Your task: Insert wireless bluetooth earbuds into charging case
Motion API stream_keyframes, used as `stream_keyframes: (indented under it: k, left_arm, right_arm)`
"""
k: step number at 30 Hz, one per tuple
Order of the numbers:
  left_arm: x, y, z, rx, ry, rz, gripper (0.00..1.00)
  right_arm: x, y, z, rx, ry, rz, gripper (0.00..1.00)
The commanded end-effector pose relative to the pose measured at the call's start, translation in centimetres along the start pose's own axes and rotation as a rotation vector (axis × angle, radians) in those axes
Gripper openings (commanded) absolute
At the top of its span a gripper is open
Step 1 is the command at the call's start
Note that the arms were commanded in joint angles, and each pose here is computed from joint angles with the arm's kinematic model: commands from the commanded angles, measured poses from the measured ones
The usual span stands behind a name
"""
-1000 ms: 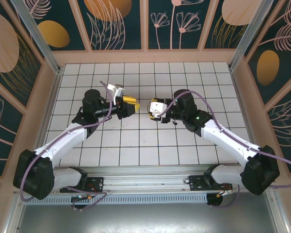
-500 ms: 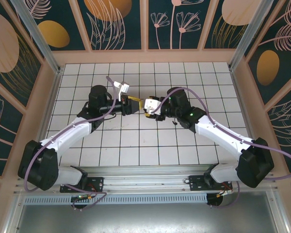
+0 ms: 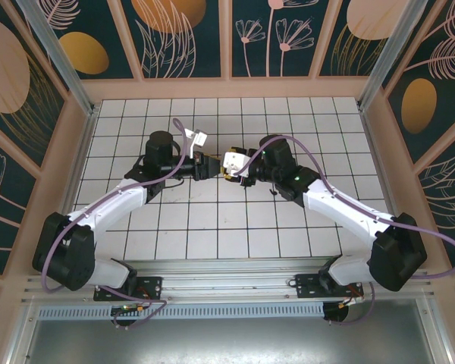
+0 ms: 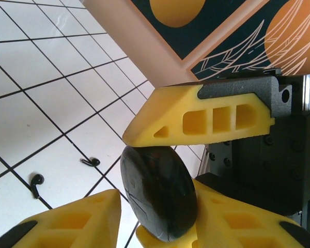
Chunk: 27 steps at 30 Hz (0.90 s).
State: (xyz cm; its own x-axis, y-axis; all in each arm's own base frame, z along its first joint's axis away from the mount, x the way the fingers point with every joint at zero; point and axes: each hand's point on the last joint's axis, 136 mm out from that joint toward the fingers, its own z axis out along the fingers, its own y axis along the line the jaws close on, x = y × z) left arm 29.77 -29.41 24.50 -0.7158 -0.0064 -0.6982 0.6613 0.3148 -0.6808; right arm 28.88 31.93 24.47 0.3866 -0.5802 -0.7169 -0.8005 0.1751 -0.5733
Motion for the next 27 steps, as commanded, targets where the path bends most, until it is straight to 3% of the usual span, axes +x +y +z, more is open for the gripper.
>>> stream_keyframes:
  k: [1, 5, 9, 12, 18, 23, 27]
  left_arm:
    - [-0.4, -0.6, 0.5, 0.018, 0.015, 0.025, 0.40]
    - [-0.4, -0.8, 0.7, 0.021, 0.020, 0.040, 0.37]
    - [-0.4, -0.7, 0.7, 0.015, 0.020, 0.051, 0.26]
    - [-0.4, -0.7, 0.5, 0.003, 0.010, 0.095, 0.17]
    - [0.2, -2.3, -0.1, 0.086, -0.012, 0.292, 0.16]
    - [1.5, -4.5, -1.0, 0.209, -0.032, 0.507, 0.15]
    - [2.0, -5.9, -1.7, 0.261, -0.046, 0.610, 0.14]
  right_arm:
    - [-2.2, -1.5, -0.1, 0.045, -0.056, -0.007, 0.39]
    - [-2.3, -1.4, 0.0, 0.043, -0.054, -0.010, 0.39]
    - [-2.3, -1.3, 0.0, 0.044, -0.055, -0.013, 0.39]
    - [-2.4, -1.1, -0.3, 0.047, -0.061, -0.003, 0.45]
    - [-2.3, 0.1, -3.7, 0.006, -0.143, 0.104, 0.58]
    - [-2.7, 1.3, -8.6, -0.120, -0.285, 0.227, 0.59]
    - [-2.1, 1.7, -10.5, -0.163, -0.306, 0.281, 0.59]
